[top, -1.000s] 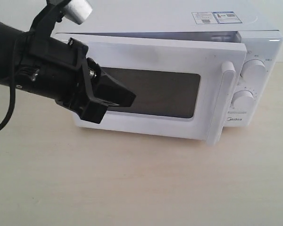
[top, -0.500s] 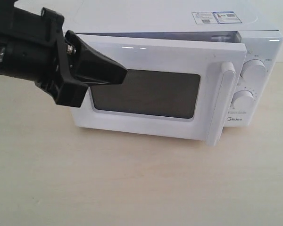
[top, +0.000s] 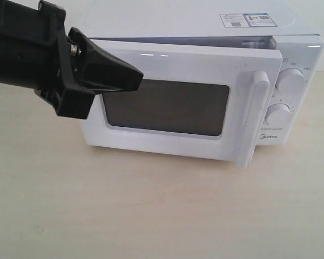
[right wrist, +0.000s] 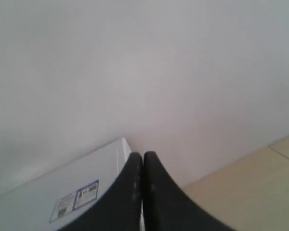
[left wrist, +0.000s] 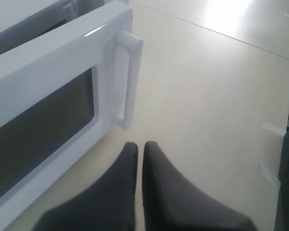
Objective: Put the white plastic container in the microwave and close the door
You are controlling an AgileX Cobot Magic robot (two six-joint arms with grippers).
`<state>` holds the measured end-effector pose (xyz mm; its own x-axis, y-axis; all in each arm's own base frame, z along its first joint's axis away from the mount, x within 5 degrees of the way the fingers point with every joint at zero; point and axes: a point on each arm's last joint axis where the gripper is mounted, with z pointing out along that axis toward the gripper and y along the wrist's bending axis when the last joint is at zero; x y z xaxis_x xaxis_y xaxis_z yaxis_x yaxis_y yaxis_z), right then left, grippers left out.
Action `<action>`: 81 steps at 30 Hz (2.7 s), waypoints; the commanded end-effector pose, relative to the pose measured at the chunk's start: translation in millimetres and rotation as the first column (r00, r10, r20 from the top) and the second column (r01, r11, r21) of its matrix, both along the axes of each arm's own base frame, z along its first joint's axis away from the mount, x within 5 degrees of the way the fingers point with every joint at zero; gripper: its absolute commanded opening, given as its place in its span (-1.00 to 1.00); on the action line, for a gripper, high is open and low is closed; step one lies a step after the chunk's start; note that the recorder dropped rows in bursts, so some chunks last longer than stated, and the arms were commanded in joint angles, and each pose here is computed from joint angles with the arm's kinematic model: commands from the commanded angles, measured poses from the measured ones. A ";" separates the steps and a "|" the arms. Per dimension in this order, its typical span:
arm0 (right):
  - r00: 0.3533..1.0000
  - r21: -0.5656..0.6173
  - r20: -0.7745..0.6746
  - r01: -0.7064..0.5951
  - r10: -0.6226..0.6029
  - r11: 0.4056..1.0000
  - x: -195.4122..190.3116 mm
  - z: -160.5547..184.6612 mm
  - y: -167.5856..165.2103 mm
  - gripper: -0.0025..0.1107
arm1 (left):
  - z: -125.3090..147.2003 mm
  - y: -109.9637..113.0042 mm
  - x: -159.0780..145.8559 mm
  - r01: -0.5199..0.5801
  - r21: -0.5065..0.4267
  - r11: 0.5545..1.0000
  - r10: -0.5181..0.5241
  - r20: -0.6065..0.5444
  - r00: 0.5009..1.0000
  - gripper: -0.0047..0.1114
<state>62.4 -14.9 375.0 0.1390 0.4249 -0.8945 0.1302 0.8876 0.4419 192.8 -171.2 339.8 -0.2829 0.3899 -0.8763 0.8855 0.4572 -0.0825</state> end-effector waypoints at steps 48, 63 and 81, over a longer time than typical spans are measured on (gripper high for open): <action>0.454 0.121 -0.471 -0.816 0.756 0.565 120.3 -41.4 86.5 -0.96 | 4.6 -1.1 -1.4 -0.001 -0.019 1.000 0.001 0.004 1.000 -0.84; 0.687 -0.099 -0.442 -0.676 0.576 0.730 172.6 -77.3 154.4 -0.96 | 4.1 -1.4 -2.6 0.010 -0.017 1.000 -0.010 -0.007 1.000 -0.84; 0.744 -0.180 -0.469 -0.608 0.476 0.773 192.3 -105.1 168.0 -0.96 | 4.7 -1.1 -1.0 -0.004 -0.019 1.000 0.004 0.008 1.000 -0.84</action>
<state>250.2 154.5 274.9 -0.4152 0.0229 -0.9094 -0.3490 0.9192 0.1824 192.6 -171.3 339.7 -0.2852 0.3894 -0.8758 0.8853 0.4571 -0.0850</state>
